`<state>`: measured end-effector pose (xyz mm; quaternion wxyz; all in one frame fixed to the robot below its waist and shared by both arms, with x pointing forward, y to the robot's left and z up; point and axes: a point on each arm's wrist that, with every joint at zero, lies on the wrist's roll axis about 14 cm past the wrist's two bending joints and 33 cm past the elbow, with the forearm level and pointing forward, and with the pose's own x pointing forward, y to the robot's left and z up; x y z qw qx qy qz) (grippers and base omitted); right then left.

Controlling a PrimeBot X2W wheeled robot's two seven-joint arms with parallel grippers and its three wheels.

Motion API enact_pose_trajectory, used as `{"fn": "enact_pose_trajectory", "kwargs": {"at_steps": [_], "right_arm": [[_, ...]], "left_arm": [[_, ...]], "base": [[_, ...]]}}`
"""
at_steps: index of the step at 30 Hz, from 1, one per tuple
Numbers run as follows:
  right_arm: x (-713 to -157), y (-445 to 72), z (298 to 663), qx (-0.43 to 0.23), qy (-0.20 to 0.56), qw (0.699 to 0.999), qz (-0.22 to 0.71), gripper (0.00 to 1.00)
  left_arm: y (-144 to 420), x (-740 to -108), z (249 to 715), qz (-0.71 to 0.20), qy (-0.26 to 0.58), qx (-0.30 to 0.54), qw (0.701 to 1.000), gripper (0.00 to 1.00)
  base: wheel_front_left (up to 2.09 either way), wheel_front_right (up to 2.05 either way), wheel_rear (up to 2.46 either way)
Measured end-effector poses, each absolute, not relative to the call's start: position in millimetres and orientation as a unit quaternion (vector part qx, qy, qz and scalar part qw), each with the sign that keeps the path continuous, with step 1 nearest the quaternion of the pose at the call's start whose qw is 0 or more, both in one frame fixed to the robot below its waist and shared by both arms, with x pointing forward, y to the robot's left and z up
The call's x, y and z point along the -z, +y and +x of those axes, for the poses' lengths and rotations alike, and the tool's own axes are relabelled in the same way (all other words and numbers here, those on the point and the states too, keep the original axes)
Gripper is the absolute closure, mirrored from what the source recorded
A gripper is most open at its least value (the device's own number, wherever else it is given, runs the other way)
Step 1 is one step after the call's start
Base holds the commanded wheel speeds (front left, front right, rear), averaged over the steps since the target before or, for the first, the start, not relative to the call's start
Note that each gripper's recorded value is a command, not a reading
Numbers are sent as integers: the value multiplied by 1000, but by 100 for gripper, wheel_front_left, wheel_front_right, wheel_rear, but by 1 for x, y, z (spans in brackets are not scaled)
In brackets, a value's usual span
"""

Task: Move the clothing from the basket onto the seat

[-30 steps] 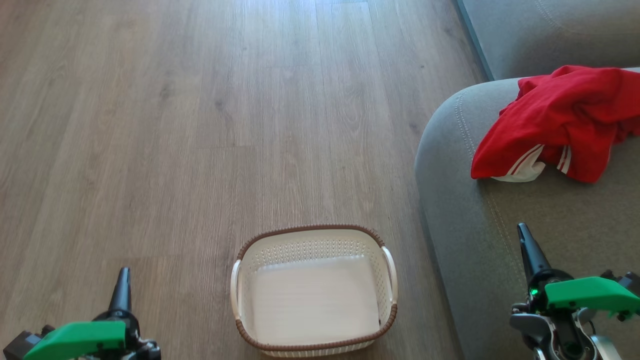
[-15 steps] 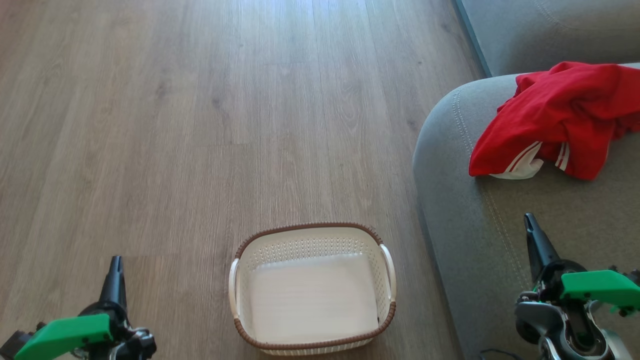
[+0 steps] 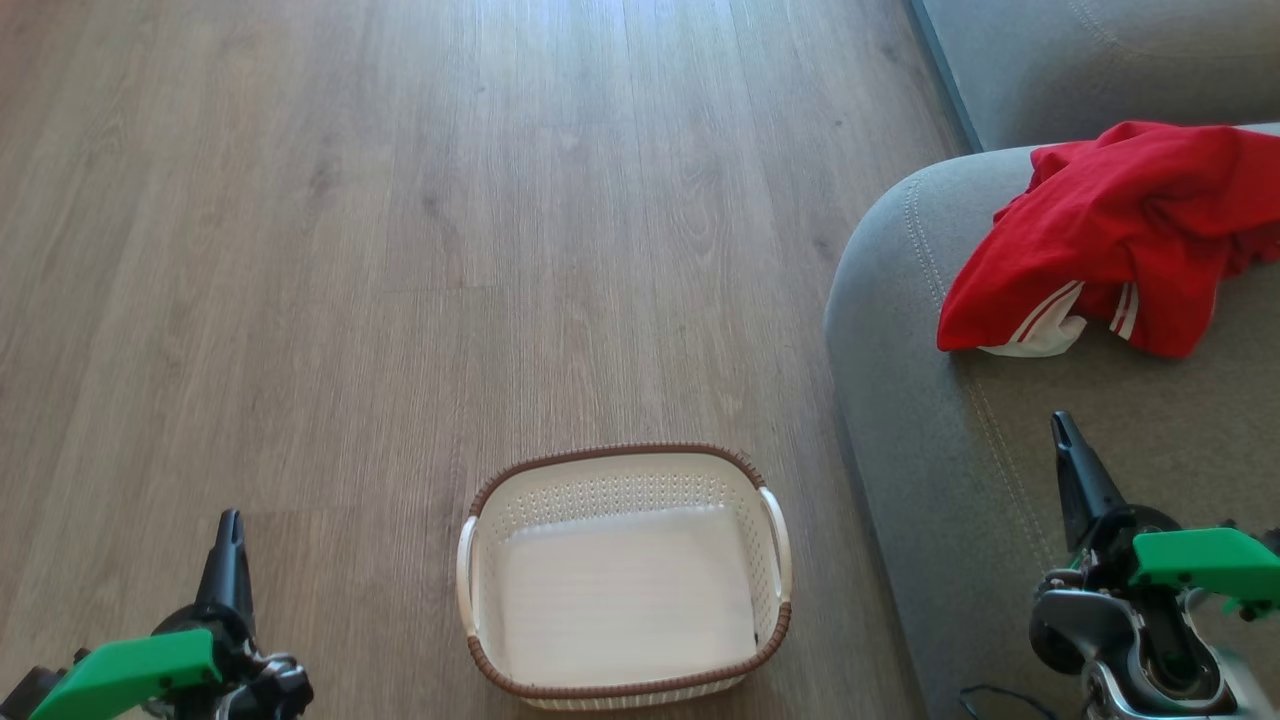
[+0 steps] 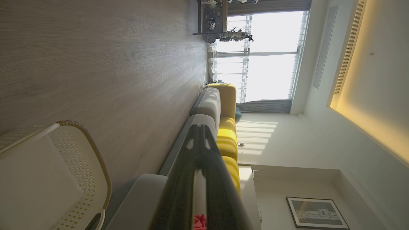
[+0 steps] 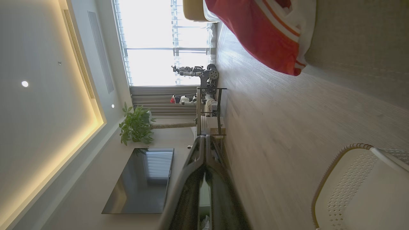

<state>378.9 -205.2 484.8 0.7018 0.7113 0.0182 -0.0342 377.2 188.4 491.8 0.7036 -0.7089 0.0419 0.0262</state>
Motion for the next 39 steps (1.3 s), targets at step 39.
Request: {"fn": "enact_pose_trajectory", "kwargs": {"at_steps": [39], "right_arm": [[-487, -205, 379, 33, 17, 703, 710, 100]], "left_arm": [[188, -492, 377, -709, 43, -25, 703, 100]], "base": [[0, 0, 0]]}}
